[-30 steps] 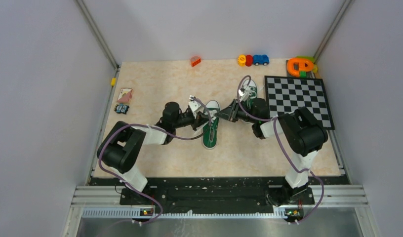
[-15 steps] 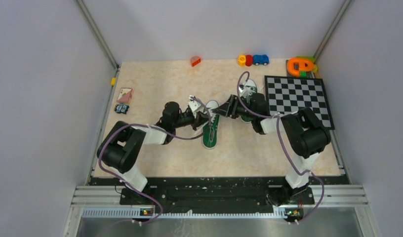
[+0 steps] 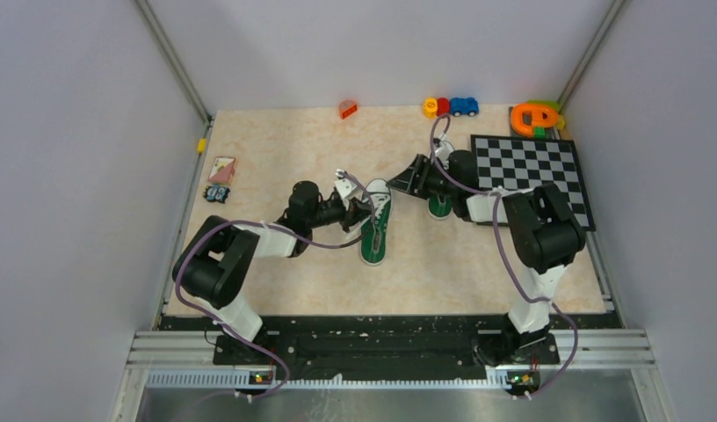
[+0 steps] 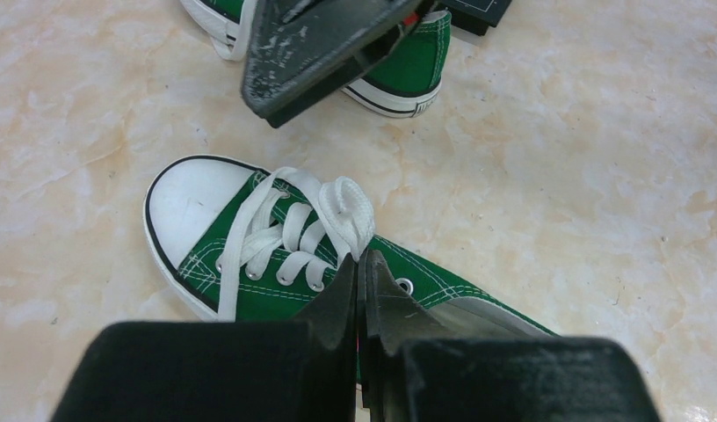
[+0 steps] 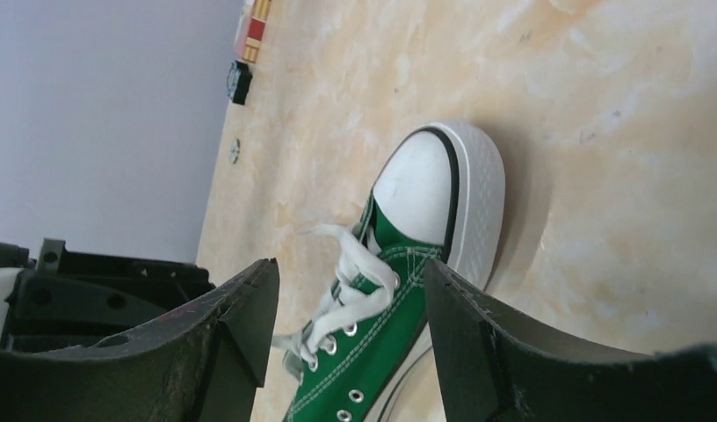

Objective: Tie the shoes
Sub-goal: Wrap the shoelace around the shoelace.

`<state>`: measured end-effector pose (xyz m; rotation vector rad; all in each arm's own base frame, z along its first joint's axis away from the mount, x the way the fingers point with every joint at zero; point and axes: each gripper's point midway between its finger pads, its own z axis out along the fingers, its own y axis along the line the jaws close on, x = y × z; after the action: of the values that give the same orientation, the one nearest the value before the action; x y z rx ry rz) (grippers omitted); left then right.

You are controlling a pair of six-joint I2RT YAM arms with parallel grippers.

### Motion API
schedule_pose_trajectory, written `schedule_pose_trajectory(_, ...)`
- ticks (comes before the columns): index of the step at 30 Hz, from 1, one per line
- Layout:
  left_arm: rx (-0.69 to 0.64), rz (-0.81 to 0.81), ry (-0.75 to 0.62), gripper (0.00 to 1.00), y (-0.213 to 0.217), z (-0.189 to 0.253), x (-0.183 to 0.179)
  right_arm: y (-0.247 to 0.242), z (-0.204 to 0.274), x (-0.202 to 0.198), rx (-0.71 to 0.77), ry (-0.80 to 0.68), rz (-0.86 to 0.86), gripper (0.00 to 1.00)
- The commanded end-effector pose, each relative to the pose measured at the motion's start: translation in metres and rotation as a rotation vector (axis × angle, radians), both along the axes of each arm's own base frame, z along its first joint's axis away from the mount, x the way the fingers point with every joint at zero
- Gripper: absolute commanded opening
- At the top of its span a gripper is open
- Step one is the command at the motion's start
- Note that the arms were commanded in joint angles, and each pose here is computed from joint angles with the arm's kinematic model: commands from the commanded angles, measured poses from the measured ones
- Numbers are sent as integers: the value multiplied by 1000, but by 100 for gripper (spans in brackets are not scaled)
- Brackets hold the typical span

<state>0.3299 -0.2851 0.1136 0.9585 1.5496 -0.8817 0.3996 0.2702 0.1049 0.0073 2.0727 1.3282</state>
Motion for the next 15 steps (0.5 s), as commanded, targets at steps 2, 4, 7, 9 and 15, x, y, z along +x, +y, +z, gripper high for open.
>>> schedule_pose_trajectory(2, -43, -4, -67, 0, -2, 25, 5, 8, -2, 13, -53, 25, 64, 61)
schedule_pose_trajectory(4, -44, -5, -67, 0, -3, 25, 5, 8, -9, 15, -96, 55, 79, 58)
schedule_pose_trajectory(7, -36, -1, -68, 0, -2, 25, 6, 7, -14, 14, -163, 67, 93, 55)
schedule_pose_trajectory(9, -29, 2, -66, 0, -1, 24, 6, 7, -13, 11, -188, 65, 106, 54)
schedule_pose_trajectory(15, -27, 0, -64, 0, -2, 24, 7, 14, -15, 6, -195, 91, 151, 51)
